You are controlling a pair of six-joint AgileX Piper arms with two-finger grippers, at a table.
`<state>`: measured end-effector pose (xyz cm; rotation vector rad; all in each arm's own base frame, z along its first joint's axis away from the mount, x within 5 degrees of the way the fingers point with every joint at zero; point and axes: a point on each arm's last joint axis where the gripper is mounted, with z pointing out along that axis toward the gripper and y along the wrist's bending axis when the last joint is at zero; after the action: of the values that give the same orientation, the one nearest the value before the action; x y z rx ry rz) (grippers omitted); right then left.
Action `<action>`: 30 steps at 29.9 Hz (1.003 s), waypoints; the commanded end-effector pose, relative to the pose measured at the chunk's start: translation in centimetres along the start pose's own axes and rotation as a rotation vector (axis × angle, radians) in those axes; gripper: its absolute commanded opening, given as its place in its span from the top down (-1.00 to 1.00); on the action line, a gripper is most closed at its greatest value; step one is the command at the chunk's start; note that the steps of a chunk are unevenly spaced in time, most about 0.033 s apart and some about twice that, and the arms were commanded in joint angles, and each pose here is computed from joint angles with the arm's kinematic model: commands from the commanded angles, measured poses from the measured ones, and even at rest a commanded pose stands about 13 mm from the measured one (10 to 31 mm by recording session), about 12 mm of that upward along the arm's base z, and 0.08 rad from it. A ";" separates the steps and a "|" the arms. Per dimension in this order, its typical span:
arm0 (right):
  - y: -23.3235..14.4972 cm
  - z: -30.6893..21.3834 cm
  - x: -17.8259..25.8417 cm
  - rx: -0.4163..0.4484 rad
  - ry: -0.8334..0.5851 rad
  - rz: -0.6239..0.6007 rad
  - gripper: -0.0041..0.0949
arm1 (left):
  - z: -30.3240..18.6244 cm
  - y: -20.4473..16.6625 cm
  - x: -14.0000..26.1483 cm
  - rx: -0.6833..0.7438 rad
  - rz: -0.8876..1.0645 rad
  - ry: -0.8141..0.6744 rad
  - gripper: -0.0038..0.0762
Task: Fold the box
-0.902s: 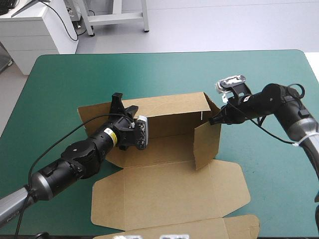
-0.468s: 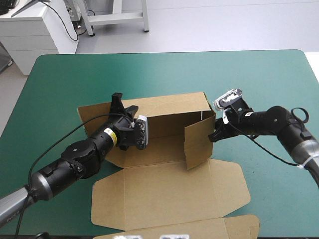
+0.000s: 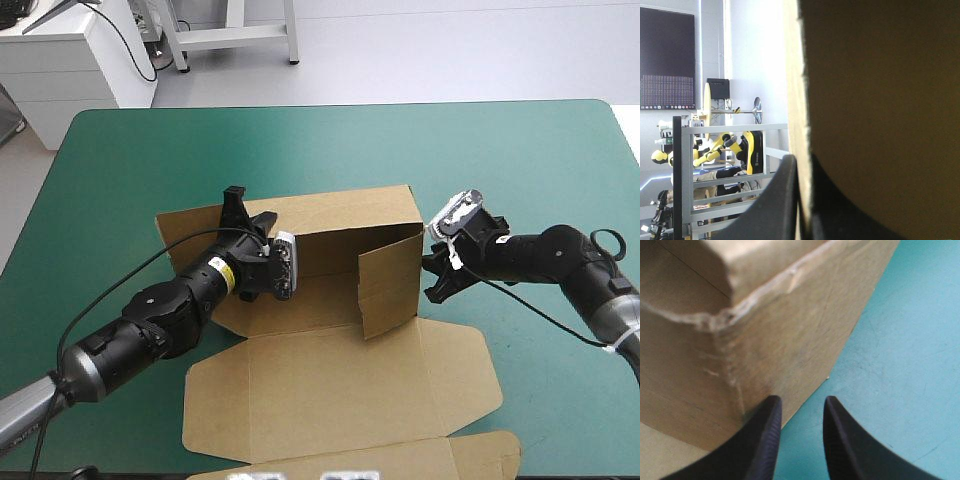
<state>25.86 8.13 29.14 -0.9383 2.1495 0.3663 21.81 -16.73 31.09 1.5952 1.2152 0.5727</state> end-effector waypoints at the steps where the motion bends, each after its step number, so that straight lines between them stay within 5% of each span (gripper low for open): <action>1: 0.3 -1.4 -1.1 0.005 -0.063 -0.035 0.05 | -0.7 1.0 -0.4 -0.039 -0.016 -0.037 0.92; 30: 1.5 -1.5 -0.5 -0.130 -0.001 -0.089 0.04 | -0.7 1.0 0.4 -0.035 -0.028 0.057 0.92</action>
<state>24.71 8.38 28.66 -1.1252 2.1623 0.4375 21.95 -16.38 31.01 1.5925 1.2455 0.6104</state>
